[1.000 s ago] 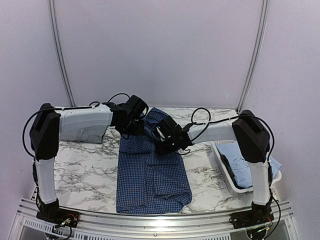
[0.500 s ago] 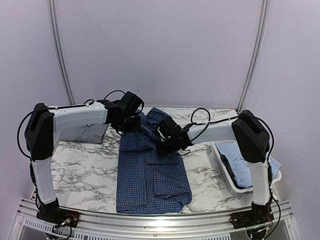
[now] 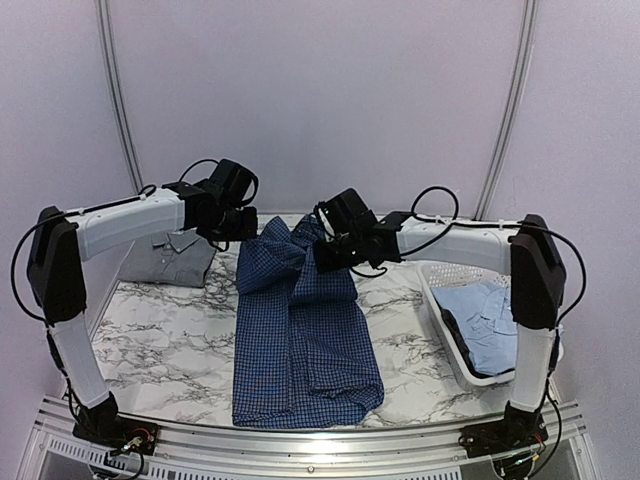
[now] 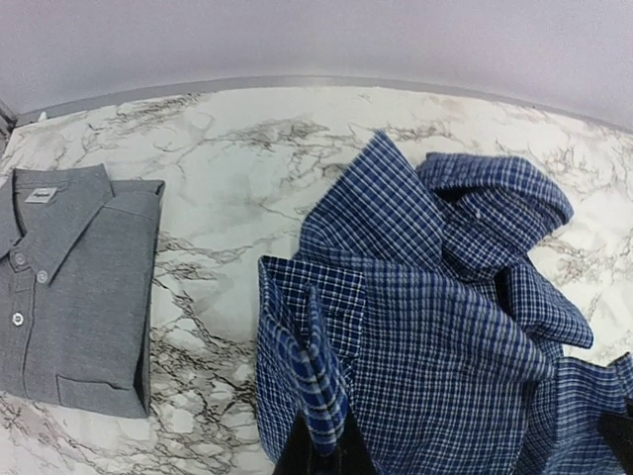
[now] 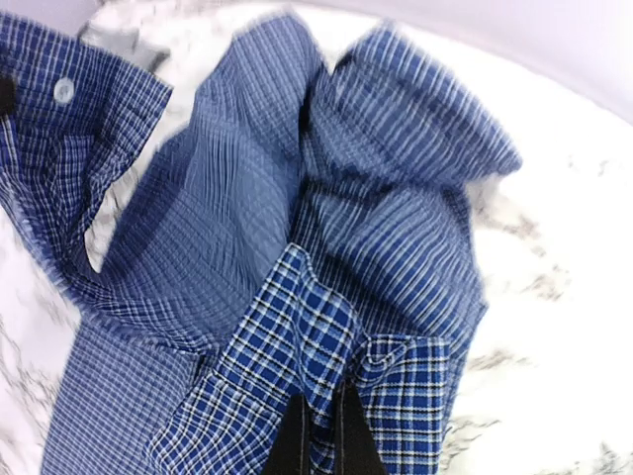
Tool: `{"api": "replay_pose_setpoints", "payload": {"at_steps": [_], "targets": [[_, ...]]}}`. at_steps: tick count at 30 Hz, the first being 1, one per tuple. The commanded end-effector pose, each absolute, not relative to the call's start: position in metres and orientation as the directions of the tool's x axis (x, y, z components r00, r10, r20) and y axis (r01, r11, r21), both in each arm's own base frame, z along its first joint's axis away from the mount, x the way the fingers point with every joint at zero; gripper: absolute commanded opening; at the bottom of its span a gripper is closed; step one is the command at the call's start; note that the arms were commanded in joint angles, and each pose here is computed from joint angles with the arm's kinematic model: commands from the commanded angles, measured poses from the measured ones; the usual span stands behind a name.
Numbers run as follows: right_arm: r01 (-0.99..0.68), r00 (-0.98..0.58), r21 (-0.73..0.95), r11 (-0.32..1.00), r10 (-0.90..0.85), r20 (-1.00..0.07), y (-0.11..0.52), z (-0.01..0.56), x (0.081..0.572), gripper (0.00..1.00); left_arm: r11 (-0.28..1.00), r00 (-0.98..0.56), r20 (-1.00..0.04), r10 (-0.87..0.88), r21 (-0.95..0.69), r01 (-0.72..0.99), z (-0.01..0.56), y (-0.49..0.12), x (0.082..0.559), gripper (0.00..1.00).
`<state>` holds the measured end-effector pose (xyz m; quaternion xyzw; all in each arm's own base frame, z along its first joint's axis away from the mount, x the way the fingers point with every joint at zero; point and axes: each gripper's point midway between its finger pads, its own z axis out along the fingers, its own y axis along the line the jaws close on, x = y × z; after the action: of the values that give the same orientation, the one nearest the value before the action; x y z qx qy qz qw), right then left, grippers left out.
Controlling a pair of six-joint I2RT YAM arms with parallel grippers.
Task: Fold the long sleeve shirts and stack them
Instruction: Flatten out the crumpled shirt at the center of the board.
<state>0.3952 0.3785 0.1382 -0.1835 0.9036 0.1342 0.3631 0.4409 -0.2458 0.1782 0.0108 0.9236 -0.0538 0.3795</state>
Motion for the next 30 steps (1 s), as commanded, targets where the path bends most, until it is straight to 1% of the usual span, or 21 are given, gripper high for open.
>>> {"api": "replay_pose_setpoints", "payload": {"at_steps": [1,7,11,16,19,23,30], "targets": [[-0.380,-0.601,0.072,0.922,-0.187,-0.777,0.352,0.194,0.423,0.00,0.994,-0.644,-0.762,-0.065,-0.107,0.026,0.219,-0.218,0.453,0.00],[-0.273,-0.541,0.024,0.962,-0.133,-0.830,0.303,0.230,0.474,0.00,0.994,-0.581,-0.806,-0.109,-0.088,-0.064,0.251,-0.170,0.478,0.00],[-0.136,-0.492,-0.057,0.989,-0.117,-0.863,0.249,0.255,0.518,0.00,0.986,-0.534,-0.833,-0.149,-0.085,-0.142,0.272,-0.130,0.498,0.00],[0.055,-0.422,-0.092,0.994,-0.061,-0.904,0.167,0.296,0.559,0.00,0.964,-0.466,-0.858,-0.216,-0.111,-0.242,0.301,-0.075,0.514,0.00],[0.167,-0.388,-0.103,0.981,-0.031,-0.921,0.116,0.316,0.574,0.00,0.951,-0.432,-0.869,-0.240,-0.121,-0.284,0.314,-0.048,0.520,0.00],[0.256,-0.358,-0.102,0.961,-0.004,-0.934,0.068,0.331,0.584,0.00,0.933,-0.388,-0.885,-0.259,-0.126,-0.336,0.333,-0.019,0.523,0.00],[0.362,-0.305,-0.110,0.926,0.006,-0.952,0.009,0.355,0.595,0.00,0.908,-0.323,-0.906,-0.273,-0.132,-0.398,0.366,0.026,0.532,0.00]]}}
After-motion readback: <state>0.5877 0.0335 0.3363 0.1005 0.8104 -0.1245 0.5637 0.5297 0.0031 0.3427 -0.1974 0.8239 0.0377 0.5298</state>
